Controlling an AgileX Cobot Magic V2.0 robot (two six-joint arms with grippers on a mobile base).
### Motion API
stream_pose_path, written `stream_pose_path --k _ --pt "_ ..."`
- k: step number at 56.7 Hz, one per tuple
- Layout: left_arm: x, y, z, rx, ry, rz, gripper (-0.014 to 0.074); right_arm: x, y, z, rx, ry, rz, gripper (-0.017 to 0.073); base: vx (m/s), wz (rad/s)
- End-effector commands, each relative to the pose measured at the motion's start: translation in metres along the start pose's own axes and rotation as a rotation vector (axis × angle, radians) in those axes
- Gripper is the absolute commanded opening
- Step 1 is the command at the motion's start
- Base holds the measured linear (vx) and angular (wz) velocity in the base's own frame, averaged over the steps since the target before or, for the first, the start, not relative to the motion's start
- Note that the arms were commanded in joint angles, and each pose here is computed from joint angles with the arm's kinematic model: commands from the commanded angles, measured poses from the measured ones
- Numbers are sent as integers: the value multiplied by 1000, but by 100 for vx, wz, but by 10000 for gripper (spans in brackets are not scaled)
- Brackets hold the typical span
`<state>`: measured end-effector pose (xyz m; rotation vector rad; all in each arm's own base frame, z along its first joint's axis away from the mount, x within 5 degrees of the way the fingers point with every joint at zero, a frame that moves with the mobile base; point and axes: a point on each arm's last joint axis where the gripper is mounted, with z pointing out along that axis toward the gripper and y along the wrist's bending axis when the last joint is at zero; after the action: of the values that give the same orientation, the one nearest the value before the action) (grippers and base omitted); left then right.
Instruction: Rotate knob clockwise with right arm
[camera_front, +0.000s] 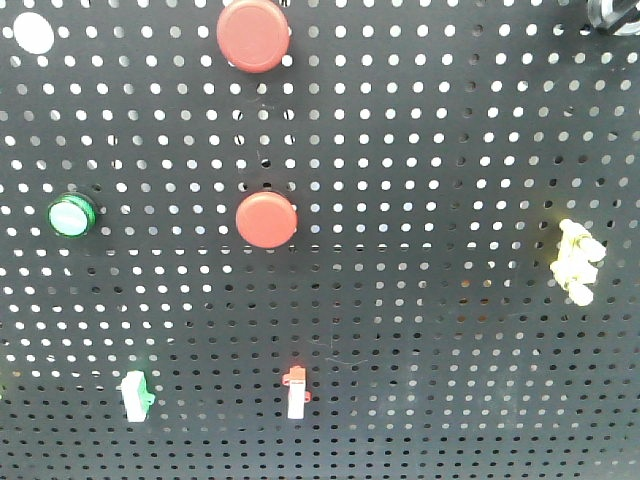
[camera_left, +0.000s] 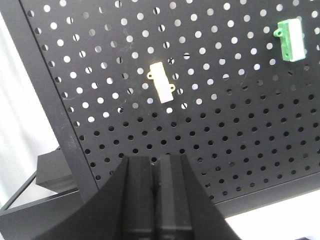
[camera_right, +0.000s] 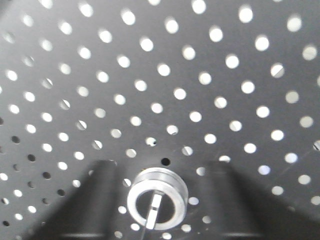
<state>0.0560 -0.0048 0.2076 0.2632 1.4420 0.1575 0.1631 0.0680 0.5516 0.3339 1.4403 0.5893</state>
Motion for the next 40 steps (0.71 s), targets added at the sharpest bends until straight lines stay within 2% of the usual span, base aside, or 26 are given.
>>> stream_pose_path --k 1,4,8,10,15,19,22,24,26,29,40 --pt "3 -2 -1 -5 -61 -10 -6 -20 4 -17 -79 -72 -24 526 0 0" --pt "3 -2 -1 -5 -61 -10 -6 -23 2 -21 -72 -68 -45 517 0 0" --pt "3 -2 -1 -5 -61 -10 -6 -26 -4 -30 -39 -54 -102 484 0 0" --pt "3 -2 -1 -5 -61 -10 -6 -28 -7 -35 -17 -40 -149 454 0 0" --pt "3 -2 -1 -5 -61 -10 -6 -30 -16 -48 24 12 -319 337 0 0" --pt "3 -2 -1 -5 -61 -10 -6 -28 -24 -57 56 94 -487 192 0 0" --pt "3 -2 -1 -5 -61 -10 -6 -26 -28 -63 63 154 -588 75 0 0" --pt "3 -2 -1 -5 -61 -10 -6 -24 -30 -67 55 192 -645 -9 0 0" --pt "3 -2 -1 -5 -61 -10 -6 -23 -31 -71 31 225 -689 -14 0 0" --pt "3 -2 -1 -5 -61 -10 -6 -19 -33 -78 -16 233 -719 -13 0 0" --pt "3 -2 -1 -5 -61 -10 -6 26 -55 -91 -146 194 -747 -8 0 0"
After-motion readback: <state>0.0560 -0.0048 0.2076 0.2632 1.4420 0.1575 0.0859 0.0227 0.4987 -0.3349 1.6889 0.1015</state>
